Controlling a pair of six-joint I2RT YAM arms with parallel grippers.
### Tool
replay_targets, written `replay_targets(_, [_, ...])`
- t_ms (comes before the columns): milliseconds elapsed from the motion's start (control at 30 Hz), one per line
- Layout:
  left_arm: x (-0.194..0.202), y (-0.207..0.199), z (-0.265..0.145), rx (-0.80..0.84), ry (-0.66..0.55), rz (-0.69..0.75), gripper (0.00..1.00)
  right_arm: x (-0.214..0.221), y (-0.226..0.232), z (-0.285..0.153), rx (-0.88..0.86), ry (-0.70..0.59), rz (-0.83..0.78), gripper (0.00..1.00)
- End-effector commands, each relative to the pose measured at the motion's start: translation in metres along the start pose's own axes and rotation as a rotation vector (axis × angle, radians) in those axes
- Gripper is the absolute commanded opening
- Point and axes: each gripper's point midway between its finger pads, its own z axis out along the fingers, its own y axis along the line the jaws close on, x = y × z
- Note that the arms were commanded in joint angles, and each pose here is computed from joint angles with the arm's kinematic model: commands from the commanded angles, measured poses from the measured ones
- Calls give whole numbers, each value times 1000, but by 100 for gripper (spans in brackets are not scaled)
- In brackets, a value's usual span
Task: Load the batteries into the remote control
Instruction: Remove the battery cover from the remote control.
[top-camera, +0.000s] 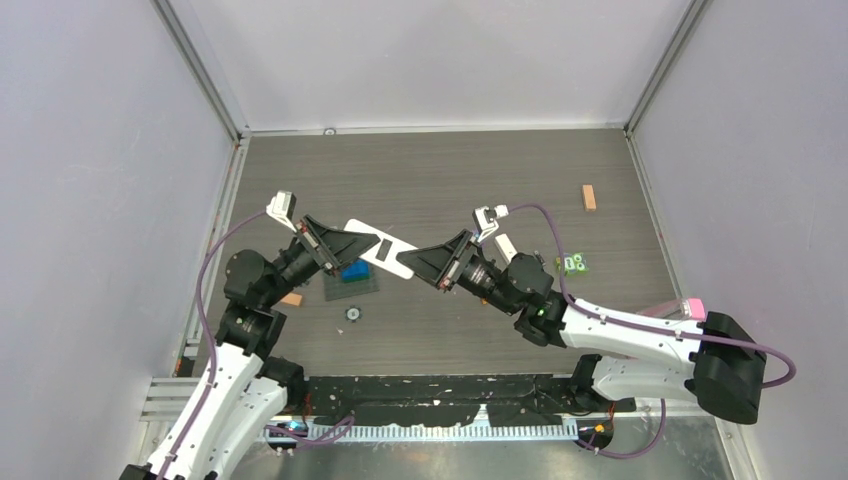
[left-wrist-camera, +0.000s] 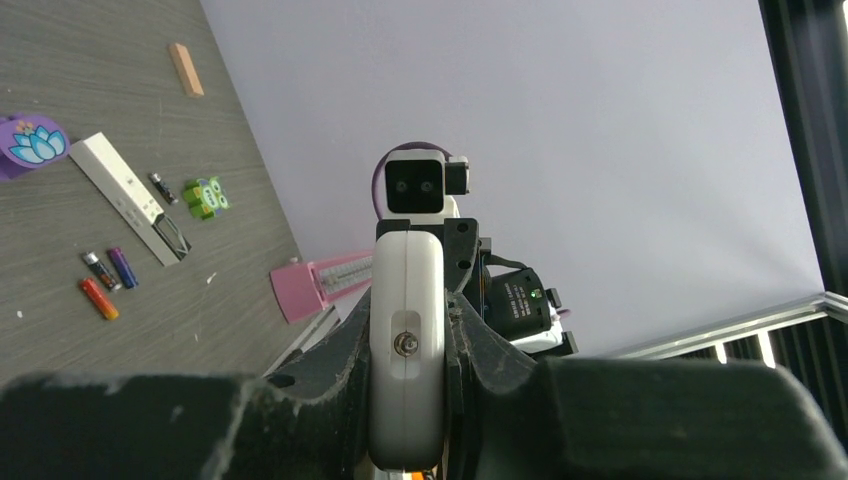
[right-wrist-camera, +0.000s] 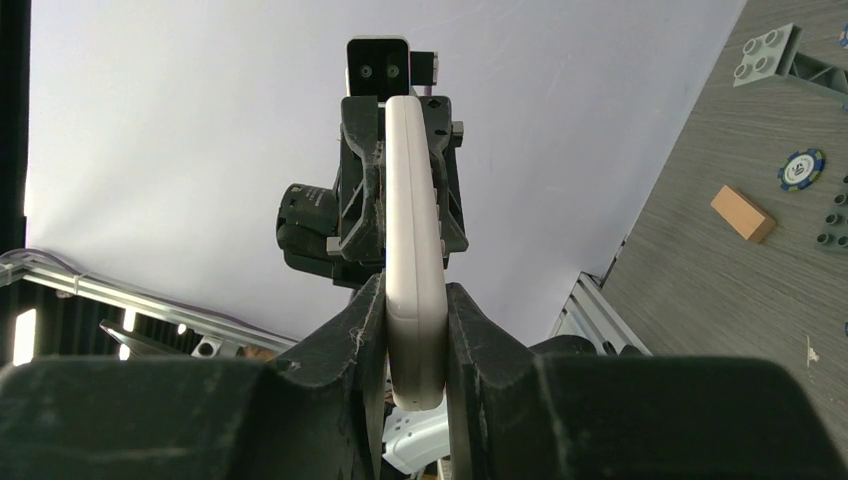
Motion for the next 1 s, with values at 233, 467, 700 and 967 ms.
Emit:
replay_targets(233, [-45,-16,-5,44,-246,108,0,-3,5,-17,-30,21,-30,26])
replay_targets(467, [-49,-14,-6,18,-264,133,0,-5,6,-24,-29,52,-61,24])
replay_targets(700, [-58,1,-10,-9,-346,9,0,-1,24,-29,-120,119,-123,7])
replay_targets(967, [-60,-2,-9,6,-351,11,0,-6,24,-28,-122,100,-105,23])
